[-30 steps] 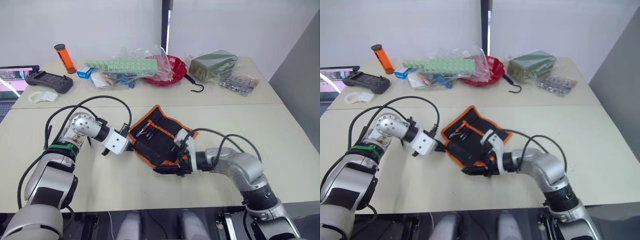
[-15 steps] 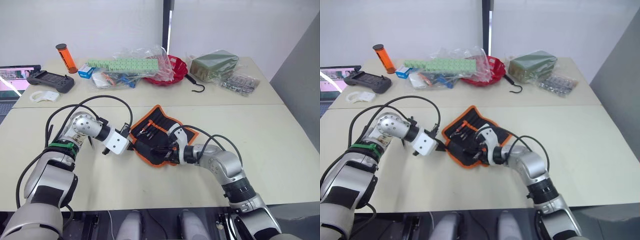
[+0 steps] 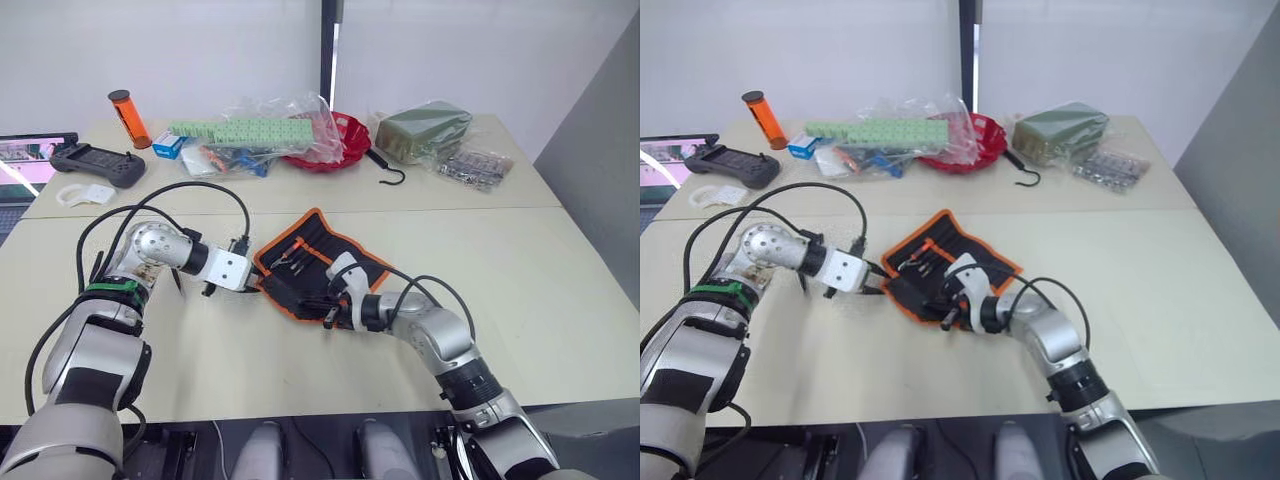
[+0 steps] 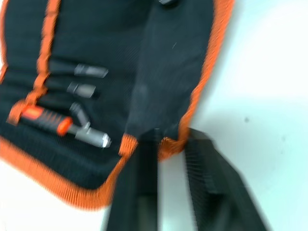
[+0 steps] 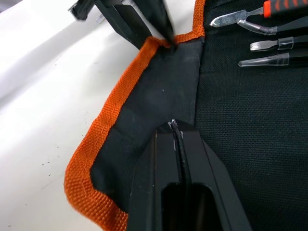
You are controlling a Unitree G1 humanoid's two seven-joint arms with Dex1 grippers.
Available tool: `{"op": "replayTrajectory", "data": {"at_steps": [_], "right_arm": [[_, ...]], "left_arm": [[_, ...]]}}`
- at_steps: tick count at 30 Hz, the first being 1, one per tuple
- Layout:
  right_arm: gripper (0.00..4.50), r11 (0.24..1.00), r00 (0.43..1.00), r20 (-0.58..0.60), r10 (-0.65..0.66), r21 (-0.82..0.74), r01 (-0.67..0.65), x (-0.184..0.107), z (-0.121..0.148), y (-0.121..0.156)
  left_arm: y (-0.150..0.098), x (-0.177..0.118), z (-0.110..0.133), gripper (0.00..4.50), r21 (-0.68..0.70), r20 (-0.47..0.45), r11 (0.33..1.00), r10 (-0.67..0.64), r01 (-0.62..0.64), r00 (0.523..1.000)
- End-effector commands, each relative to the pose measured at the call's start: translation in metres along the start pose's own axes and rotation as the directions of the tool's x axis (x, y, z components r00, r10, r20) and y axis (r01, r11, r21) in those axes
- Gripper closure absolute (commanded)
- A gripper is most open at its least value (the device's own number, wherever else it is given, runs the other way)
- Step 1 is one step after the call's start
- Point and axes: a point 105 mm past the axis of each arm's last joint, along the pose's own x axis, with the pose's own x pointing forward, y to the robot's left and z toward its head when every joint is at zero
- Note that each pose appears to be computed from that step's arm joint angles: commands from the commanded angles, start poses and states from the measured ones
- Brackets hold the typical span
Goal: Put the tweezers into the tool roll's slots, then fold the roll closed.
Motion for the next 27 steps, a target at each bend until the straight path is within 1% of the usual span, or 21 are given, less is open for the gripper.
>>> {"op": "replayTrajectory", "data": {"at_steps": [1, 2, 3, 4, 5, 7, 8, 10, 12, 14, 16, 18, 19, 21, 24, 25, 27], "right_arm": [[4.50, 0.998, 0.996, -0.088, -0.006, 0.059, 0.011, 0.005, -0.027, -0.003], [4.50, 0.998, 0.996, -0.093, 0.000, 0.056, 0.006, 0.005, -0.027, -0.002], [4.50, 0.998, 0.995, -0.096, 0.004, 0.055, 0.002, 0.006, -0.028, -0.001], [4.50, 0.999, 0.995, -0.101, 0.005, 0.055, 0.001, 0.006, -0.029, -0.001], [4.50, 0.999, 0.994, -0.106, 0.009, 0.052, -0.004, 0.006, -0.030, 0.000], [4.50, 0.999, 0.993, -0.114, 0.009, 0.048, -0.003, 0.006, -0.032, -0.001], [4.50, 0.999, 0.993, -0.116, 0.007, 0.046, -0.002, 0.006, -0.033, -0.001], [4.50, 0.999, 0.993, -0.116, 0.009, 0.046, -0.004, 0.006, -0.032, -0.001], [4.50, 0.999, 0.993, -0.117, 0.009, 0.041, -0.005, 0.007, -0.032, 0.000], [4.50, 0.999, 0.993, -0.113, 0.012, 0.034, -0.008, 0.006, -0.029, 0.001], [4.50, 1.000, 0.994, -0.104, 0.011, 0.022, -0.009, 0.005, -0.026, 0.002], [4.50, 1.000, 0.995, -0.098, 0.010, 0.012, -0.009, 0.004, -0.023, 0.002], [4.50, 1.000, 0.995, -0.096, 0.010, 0.010, -0.010, 0.004, -0.022, 0.003], [4.50, 1.000, 0.996, -0.093, 0.012, -0.002, -0.012, 0.003, -0.021, 0.004], [4.50, 1.000, 0.996, -0.091, 0.011, -0.016, -0.013, 0.001, -0.021, 0.006], [4.50, 1.000, 0.997, -0.083, 0.013, -0.020, -0.015, 0.001, -0.018, 0.007], [4.50, 0.999, 0.998, -0.059, 0.023, -0.023, -0.024, -0.001, -0.012, 0.009]], "left_arm": [[0.017, -0.033, -0.006, 2.02, -0.187, 0.048, 0.965, 0.195, -0.183, 0.980], [0.018, -0.041, -0.007, 1.75, -0.232, 0.056, 0.948, 0.235, -0.217, 0.970], [0.021, -0.049, -0.007, 1.38, -0.304, 0.080, 0.920, 0.285, -0.249, 0.955], [0.026, -0.060, -0.005, 1.05, -0.401, 0.117, 0.870, 0.358, -0.286, 0.926], [0.032, -0.071, 0.000, 1.05, -0.490, 0.159, 0.813, 0.437, -0.314, 0.885], [0.040, -0.083, 0.013, 1.05, -0.626, 0.223, 0.713, 0.551, -0.315, 0.805], [0.041, -0.086, 0.019, 1.05, -0.662, 0.235, 0.685, 0.576, -0.305, 0.783], [0.037, -0.079, 0.028, 1.61, -0.730, 0.220, 0.622, 0.607, -0.283, 0.764], [0.031, -0.068, 0.036, 2.24, -0.764, 0.193, 0.584, 0.613, -0.275, 0.766], [0.023, -0.050, 0.042, 2.91, -0.787, 0.158, 0.553, 0.607, -0.272, 0.779], [0.013, -0.026, 0.049, 3.57, -0.806, 0.124, 0.530, 0.586, -0.264, 0.800], [0.005, -0.006, 0.053, 4.17, -0.813, 0.098, 0.518, 0.571, -0.265, 0.815], [0.003, -0.001, 0.054, 4.47, -0.816, 0.089, 0.512, 0.569, -0.268, 0.817], [-0.005, 0.016, 0.050, 4.47, -0.815, 0.037, 0.497, 0.557, -0.298, 0.830], [-0.015, 0.035, 0.037, 4.47, -0.810, -0.056, 0.465, 0.546, -0.358, 0.836], [-0.017, 0.038, 0.034, 4.47, -0.813, -0.076, 0.450, 0.547, -0.370, 0.834], [-0.022, 0.043, 0.030, 4.47, -0.814, -0.091, 0.444, 0.538, -0.374, 0.838]]}}
